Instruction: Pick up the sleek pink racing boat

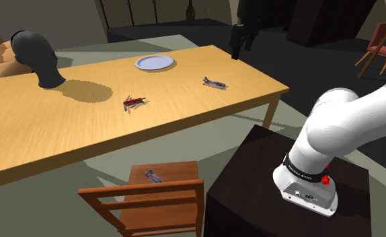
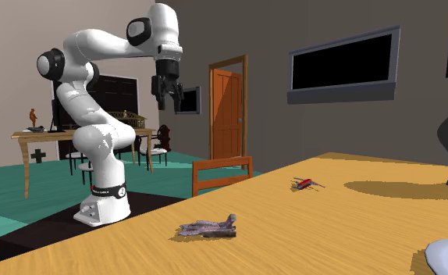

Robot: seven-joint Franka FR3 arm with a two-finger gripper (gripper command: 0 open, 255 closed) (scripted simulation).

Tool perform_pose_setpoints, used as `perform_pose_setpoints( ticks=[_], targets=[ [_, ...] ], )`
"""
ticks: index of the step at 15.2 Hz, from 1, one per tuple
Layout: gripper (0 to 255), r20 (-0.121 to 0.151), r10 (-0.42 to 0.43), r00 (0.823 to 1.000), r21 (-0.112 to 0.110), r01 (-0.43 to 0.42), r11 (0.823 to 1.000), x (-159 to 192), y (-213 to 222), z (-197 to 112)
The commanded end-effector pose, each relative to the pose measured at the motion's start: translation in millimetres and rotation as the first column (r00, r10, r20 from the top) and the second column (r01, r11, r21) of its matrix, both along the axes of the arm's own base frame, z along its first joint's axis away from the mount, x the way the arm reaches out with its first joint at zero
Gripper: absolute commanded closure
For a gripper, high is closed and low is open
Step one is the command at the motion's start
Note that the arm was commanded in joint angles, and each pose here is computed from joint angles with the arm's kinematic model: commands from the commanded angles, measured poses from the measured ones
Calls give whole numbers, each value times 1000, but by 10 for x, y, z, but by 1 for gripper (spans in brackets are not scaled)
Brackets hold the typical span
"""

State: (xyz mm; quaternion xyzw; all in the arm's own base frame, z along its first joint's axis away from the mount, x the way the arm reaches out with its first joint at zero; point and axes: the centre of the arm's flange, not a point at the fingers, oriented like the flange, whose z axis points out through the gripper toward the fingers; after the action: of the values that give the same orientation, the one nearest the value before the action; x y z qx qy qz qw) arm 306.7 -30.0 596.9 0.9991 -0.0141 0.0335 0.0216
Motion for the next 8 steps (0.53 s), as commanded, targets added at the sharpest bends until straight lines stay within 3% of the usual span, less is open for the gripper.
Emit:
perform_pose_setpoints(
  ticks=[1,8],
  targets=[
    [0,0,0,1000,0,0,1000,0,0,0],
    [0,-9,57,998,36,-57,998,509,-650,-508]
  ],
)
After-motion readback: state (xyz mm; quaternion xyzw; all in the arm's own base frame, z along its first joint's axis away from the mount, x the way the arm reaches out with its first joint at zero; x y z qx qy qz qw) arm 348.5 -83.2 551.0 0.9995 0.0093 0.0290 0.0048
